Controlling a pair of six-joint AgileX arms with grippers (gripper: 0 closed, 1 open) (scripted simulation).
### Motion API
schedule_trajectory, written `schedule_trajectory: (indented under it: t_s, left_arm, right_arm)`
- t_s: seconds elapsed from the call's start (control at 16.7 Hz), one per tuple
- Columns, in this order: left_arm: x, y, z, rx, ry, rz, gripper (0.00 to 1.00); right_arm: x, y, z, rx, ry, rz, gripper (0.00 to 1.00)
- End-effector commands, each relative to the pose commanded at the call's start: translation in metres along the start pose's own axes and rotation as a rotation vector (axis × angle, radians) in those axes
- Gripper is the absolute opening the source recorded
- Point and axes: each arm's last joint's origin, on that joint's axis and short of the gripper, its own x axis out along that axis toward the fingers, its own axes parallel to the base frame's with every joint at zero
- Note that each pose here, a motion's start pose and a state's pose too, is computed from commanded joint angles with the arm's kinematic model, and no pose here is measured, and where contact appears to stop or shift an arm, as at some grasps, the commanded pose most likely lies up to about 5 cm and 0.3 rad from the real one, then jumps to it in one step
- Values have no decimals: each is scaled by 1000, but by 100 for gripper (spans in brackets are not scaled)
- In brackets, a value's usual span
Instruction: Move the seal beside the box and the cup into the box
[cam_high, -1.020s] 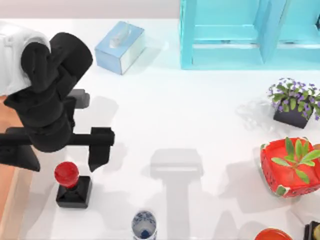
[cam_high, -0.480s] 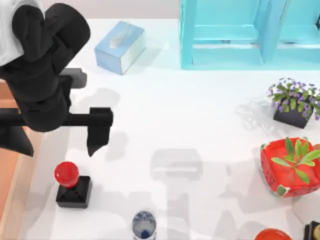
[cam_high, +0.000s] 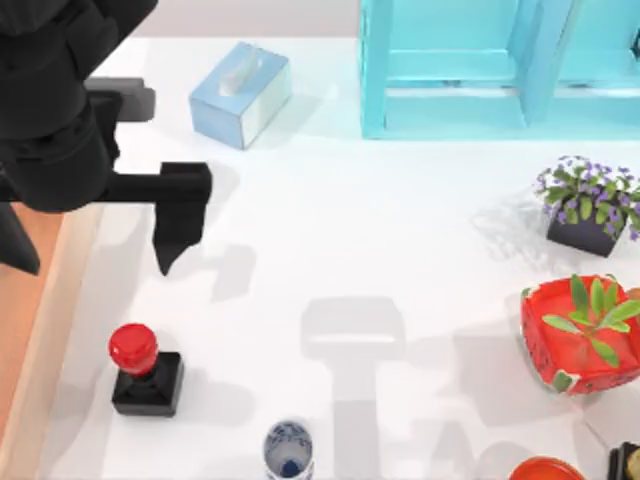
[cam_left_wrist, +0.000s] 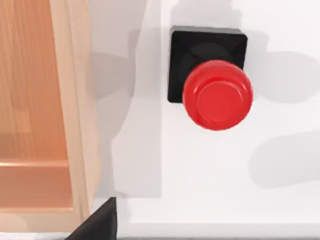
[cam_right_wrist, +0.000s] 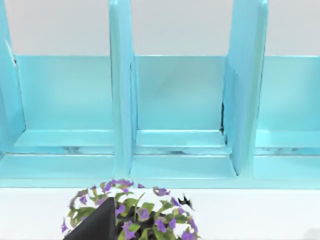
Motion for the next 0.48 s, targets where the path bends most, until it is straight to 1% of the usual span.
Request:
schedule_trajectory:
  t_s: [0.24, 0.48]
  left_arm:
    - [4, -4, 1, -3, 9, 5, 100]
    - [25, -44, -8, 1, 17, 11, 100]
  right_arm:
    - [0, 0, 0, 0, 0, 0, 100]
    - [0, 0, 0, 0, 0, 0, 100]
